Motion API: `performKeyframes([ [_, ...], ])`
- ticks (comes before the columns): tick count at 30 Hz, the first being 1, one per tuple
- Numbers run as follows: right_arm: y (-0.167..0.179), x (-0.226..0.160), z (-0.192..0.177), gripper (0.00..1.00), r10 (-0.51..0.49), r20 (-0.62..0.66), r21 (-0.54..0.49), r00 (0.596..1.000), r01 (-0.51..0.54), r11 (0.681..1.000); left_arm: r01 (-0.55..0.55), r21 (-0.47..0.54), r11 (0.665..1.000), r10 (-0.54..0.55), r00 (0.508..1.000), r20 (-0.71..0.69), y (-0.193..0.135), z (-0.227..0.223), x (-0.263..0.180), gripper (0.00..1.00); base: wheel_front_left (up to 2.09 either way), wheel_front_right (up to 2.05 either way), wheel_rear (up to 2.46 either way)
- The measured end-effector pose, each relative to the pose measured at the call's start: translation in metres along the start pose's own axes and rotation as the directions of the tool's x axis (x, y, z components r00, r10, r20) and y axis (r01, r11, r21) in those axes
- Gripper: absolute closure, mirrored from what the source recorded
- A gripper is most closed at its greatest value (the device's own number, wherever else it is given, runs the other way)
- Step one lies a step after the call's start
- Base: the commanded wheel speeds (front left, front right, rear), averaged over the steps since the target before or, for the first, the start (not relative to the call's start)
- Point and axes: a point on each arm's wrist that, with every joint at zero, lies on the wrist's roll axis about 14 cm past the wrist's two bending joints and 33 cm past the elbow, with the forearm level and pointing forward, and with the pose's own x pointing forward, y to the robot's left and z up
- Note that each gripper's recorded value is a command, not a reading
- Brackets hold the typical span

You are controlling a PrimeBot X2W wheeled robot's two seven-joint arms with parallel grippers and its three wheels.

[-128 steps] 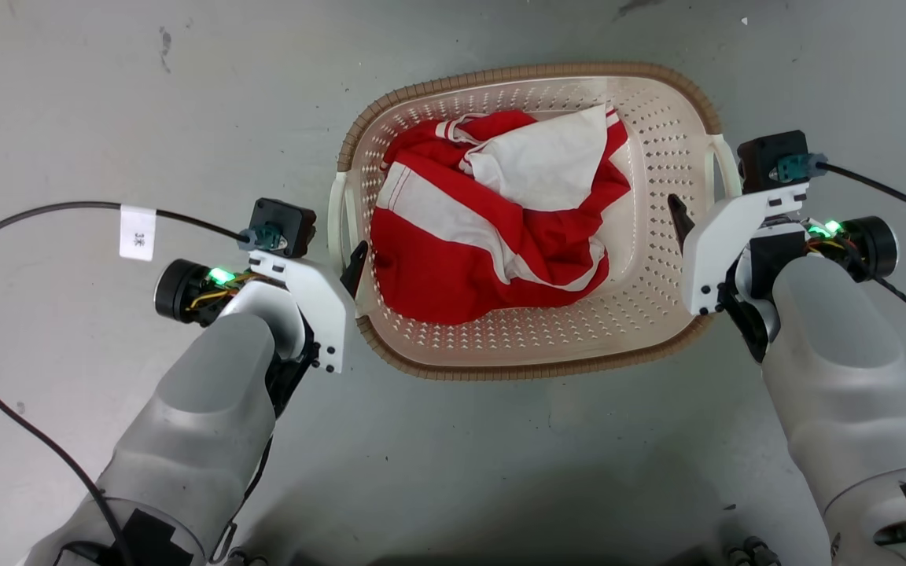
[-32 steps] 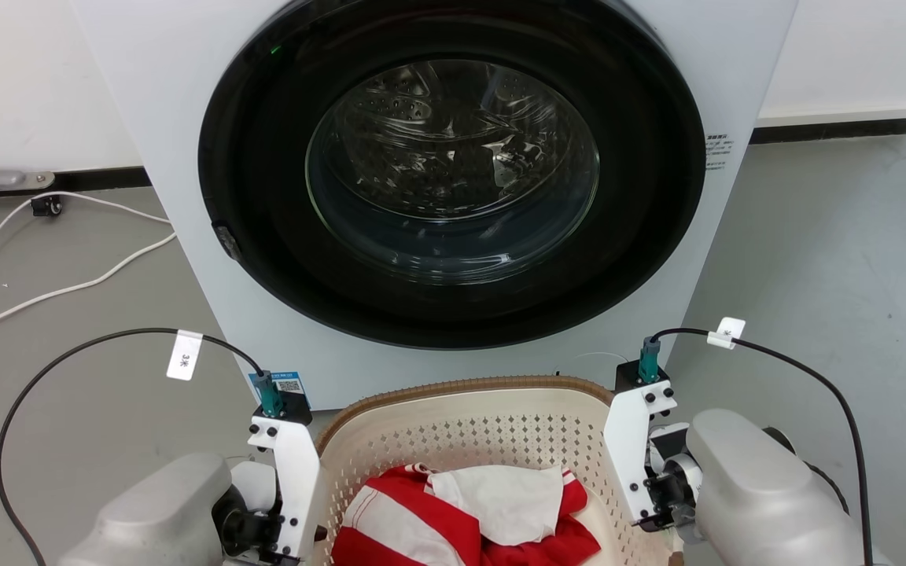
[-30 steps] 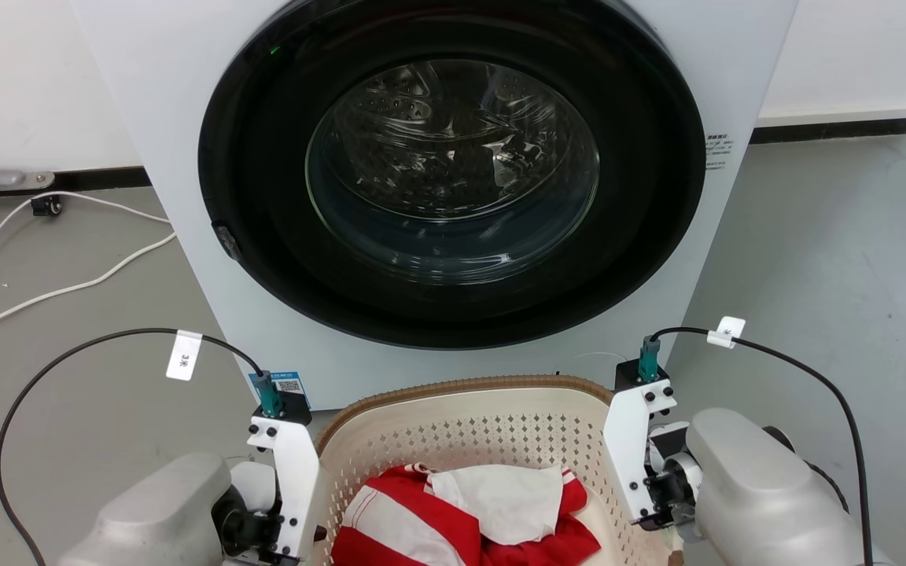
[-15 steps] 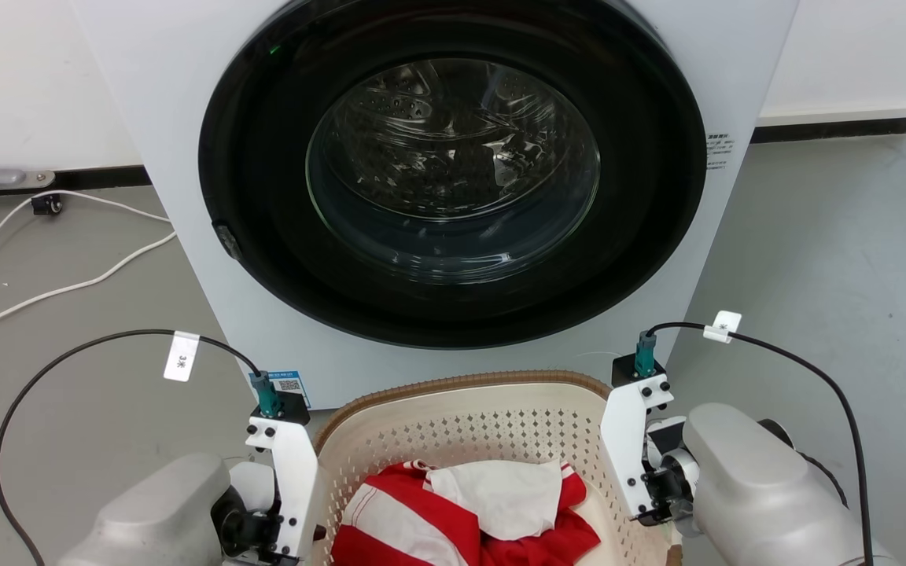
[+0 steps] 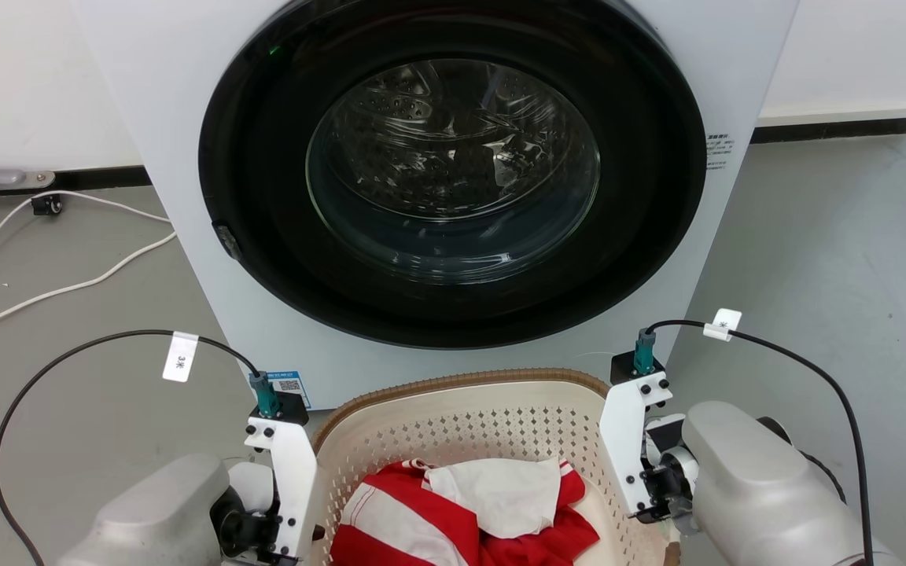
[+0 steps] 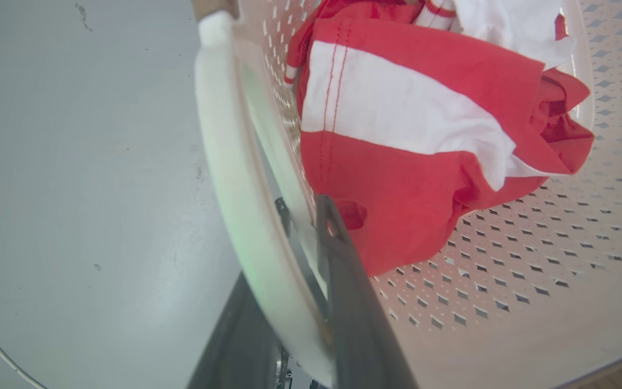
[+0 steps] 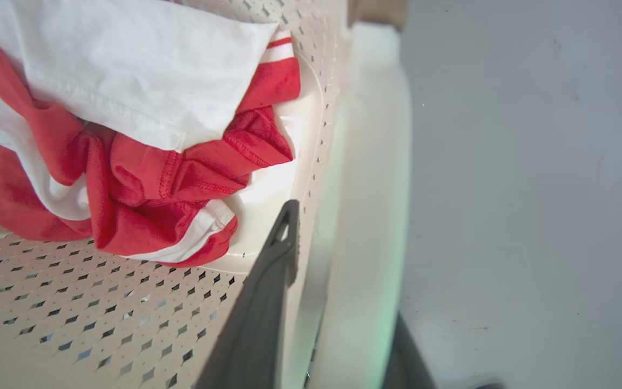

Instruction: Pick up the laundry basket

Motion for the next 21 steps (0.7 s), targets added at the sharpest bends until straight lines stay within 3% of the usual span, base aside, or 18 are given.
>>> performKeyframes([
  [21, 0.0027, 0.0008, 0.0011, 1.0, 0.013, 0.006, 0.0, 1.0, -0.013, 1.0, -0.001, -0.012, 1.0, 0.001, 1.0, 0.005, 0.0015, -0.0002, 0.0006, 1.0, 0.0, 0.0, 0.0],
])
